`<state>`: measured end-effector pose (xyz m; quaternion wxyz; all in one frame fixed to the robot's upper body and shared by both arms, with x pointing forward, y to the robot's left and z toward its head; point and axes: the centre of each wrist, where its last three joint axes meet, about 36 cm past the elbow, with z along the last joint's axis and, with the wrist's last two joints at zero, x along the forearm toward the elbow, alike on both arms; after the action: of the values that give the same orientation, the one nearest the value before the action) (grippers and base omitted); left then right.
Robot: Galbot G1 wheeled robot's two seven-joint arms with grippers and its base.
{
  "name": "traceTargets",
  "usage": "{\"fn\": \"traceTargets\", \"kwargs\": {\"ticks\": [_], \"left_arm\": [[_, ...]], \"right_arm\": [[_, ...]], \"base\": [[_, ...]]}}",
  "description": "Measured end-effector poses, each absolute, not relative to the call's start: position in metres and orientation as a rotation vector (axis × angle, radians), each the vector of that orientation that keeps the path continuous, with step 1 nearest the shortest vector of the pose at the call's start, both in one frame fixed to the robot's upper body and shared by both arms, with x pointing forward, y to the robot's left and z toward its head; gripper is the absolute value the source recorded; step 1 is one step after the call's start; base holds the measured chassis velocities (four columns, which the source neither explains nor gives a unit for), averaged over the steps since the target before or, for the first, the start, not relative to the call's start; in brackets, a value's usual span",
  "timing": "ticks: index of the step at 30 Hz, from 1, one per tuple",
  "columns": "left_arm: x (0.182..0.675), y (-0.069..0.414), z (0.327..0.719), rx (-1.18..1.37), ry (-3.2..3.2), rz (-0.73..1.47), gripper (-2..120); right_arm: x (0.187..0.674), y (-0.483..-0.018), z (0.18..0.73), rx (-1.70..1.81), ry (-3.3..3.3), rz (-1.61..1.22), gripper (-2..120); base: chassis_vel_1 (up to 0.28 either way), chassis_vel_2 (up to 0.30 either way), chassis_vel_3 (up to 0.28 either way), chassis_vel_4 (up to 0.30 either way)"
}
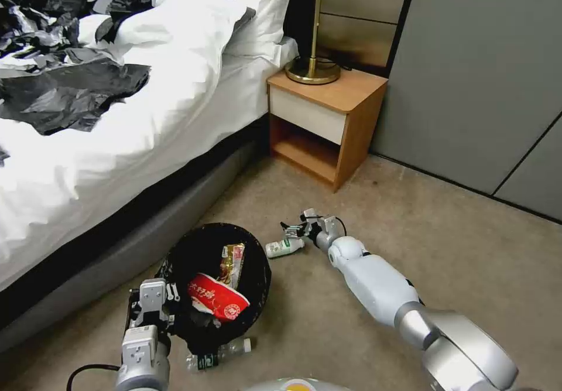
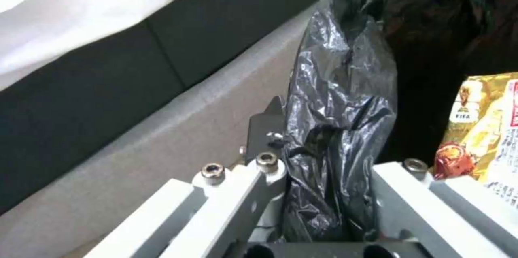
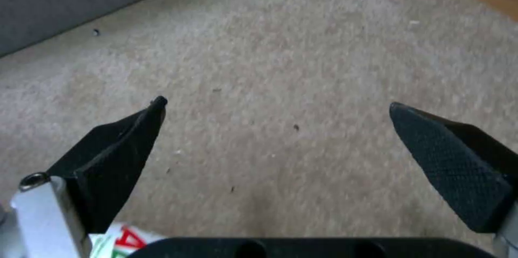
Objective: Pick up the trash bin, then pick up the garbage from the floor and place it into the trash bin.
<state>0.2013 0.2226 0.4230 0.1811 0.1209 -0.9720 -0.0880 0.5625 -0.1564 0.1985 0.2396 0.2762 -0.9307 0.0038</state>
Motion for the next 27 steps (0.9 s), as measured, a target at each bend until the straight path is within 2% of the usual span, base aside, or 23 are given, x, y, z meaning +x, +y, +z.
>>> {"fn": "traceTargets", "kwargs": {"ticks": [13, 16, 19, 27], "left_arm": [[0.202, 0.222, 0.423, 0.338, -2.746, -0.247, 3], [0.202, 0.222, 0.423, 0.339, -2.746, -0.25, 3], [0.201, 0.222, 0.422, 0.339, -2.743, -0.247, 3], [0.203, 0.222, 0.421, 0.338, -2.745, -0.245, 3]], "right_arm": [[0.56, -0.147, 0.2, 0.715, -2.571, 0.006, 100], [0.56, -0.147, 0.199, 0.747, -2.573, 0.08, 100], [0.563, -0.161, 0.202, 1.024, -2.522, 0.517, 100], [0.562, -0.155, 0.203, 1.264, -2.395, 0.824, 100]], "base": [[-0.008, 0.006, 0.006, -0.007], [0.0, 0.0, 0.0, 0.0], [0.0, 0.0, 0.0, 0.0], [0.0, 0.0, 0.0, 0.0]]}}
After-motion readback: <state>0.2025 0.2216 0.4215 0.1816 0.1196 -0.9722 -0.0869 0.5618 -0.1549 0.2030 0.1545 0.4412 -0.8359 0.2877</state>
